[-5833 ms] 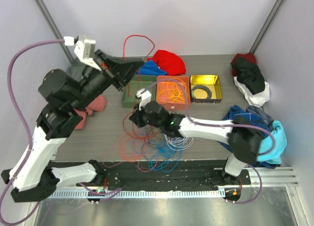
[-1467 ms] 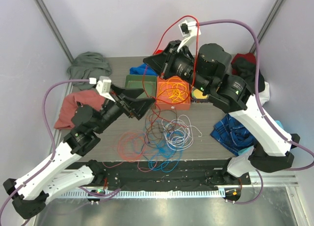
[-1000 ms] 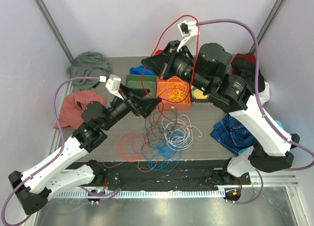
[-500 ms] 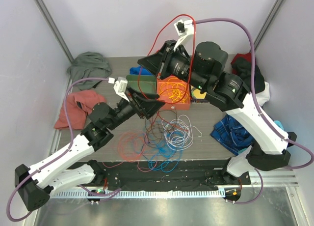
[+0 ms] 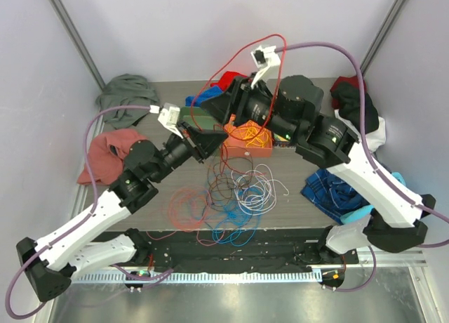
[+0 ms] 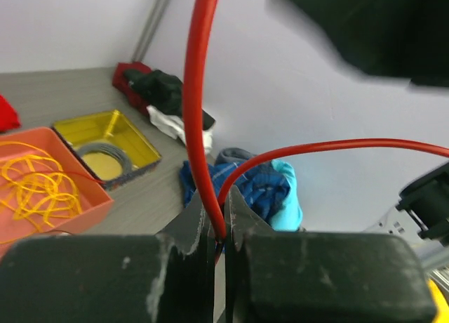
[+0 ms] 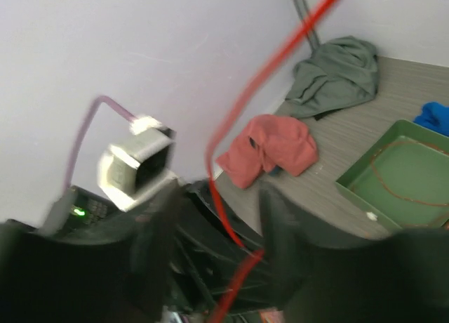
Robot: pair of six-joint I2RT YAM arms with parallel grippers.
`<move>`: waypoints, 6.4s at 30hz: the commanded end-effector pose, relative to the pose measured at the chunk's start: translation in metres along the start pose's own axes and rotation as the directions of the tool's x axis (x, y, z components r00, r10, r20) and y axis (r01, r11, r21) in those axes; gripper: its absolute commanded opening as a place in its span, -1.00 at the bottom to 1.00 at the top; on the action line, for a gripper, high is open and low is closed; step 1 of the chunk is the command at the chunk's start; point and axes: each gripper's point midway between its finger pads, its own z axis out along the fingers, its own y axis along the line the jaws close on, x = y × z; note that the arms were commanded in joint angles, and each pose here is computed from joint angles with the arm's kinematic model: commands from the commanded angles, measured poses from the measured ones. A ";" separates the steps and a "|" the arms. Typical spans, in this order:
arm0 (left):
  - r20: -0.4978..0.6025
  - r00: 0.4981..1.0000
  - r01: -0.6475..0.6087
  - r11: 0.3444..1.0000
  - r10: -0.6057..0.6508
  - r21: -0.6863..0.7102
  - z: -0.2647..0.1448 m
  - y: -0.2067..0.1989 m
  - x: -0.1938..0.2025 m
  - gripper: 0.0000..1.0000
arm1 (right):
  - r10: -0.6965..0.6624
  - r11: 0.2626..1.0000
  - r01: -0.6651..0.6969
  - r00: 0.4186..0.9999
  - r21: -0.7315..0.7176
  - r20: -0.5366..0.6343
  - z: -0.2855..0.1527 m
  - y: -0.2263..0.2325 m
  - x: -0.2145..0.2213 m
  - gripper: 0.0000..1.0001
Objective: Untangle the cables
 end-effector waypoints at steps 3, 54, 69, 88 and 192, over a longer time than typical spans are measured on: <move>0.106 0.989 -0.093 0.988 0.106 -0.122 -0.022 -0.010 -0.067 -1.00 | -0.033 0.993 0.021 0.995 0.119 0.098 -0.043 -0.030 -0.009 0.47; 0.360 0.874 -0.292 0.945 0.326 -0.148 0.028 -0.112 -0.274 -0.99 | -0.317 0.931 0.285 0.941 0.229 0.117 0.029 -0.151 0.168 0.76; 0.360 0.862 -0.309 0.932 0.358 -0.188 0.029 -0.106 -0.278 -0.99 | -0.326 0.929 0.316 0.945 0.194 0.023 0.041 -0.142 0.174 0.74; 0.376 0.883 -0.253 0.960 0.280 -0.120 0.012 -0.111 -0.265 -0.99 | -0.173 0.940 0.112 0.971 0.321 0.168 0.046 -0.187 0.127 -0.95; 0.175 0.956 -0.237 0.971 0.237 -0.020 0.000 -0.005 -0.048 -0.99 | 0.183 0.978 -0.195 0.972 -0.071 -0.148 0.015 -0.009 0.009 -0.98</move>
